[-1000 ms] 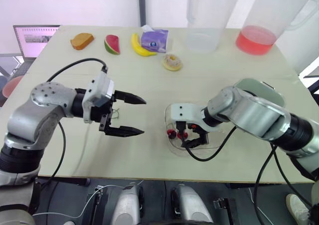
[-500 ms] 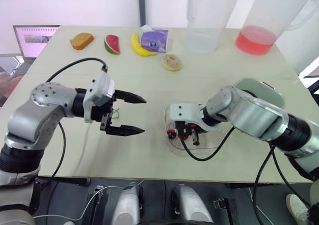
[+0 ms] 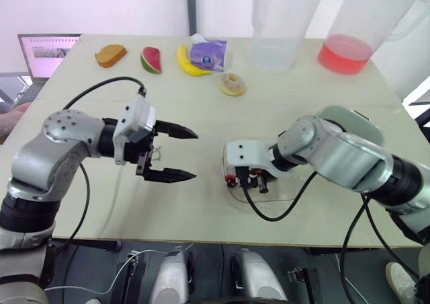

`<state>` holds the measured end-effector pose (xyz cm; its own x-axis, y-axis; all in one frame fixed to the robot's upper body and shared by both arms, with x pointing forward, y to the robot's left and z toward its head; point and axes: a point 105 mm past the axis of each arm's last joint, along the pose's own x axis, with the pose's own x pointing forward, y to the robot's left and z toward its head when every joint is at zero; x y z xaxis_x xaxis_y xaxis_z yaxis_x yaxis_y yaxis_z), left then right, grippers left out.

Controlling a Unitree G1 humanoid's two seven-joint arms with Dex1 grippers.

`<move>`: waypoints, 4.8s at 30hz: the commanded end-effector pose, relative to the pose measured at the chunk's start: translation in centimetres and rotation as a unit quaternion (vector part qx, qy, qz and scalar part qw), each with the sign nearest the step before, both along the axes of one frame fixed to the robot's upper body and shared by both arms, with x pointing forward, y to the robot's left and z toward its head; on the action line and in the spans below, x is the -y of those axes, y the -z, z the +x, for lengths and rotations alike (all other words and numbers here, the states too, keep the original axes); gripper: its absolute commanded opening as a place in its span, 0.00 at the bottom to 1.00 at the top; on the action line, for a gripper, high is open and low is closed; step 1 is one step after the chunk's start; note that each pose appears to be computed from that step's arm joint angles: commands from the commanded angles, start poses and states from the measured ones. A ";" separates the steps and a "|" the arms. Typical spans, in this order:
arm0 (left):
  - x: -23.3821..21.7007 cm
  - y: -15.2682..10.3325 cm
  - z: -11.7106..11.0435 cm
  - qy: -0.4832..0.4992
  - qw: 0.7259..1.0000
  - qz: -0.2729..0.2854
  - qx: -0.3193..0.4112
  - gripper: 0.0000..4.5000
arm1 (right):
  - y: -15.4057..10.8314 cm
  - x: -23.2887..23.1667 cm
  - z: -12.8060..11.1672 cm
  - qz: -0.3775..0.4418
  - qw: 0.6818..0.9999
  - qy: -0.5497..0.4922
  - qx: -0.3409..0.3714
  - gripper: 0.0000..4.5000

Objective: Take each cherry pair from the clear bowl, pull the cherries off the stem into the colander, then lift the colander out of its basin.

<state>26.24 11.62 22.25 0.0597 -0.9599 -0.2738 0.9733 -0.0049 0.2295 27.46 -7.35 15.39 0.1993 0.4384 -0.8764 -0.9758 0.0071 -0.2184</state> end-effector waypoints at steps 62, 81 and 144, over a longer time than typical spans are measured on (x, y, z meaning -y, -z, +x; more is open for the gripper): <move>5.6 -1.9 4.7 -0.042 0.995 -0.079 -0.039 1.00 | -5.5 4.5 1.4 -0.024 0.890 -0.168 0.423 0.18; 9.2 -0.9 7.1 -0.108 0.969 -0.057 -0.214 1.00 | -5.8 4.5 2.3 -0.087 0.831 -0.222 0.503 0.18; 8.1 -3.7 4.7 -0.007 0.998 -0.062 0.015 0.00 | -7.0 4.6 0.0 0.268 0.949 0.144 0.082 0.99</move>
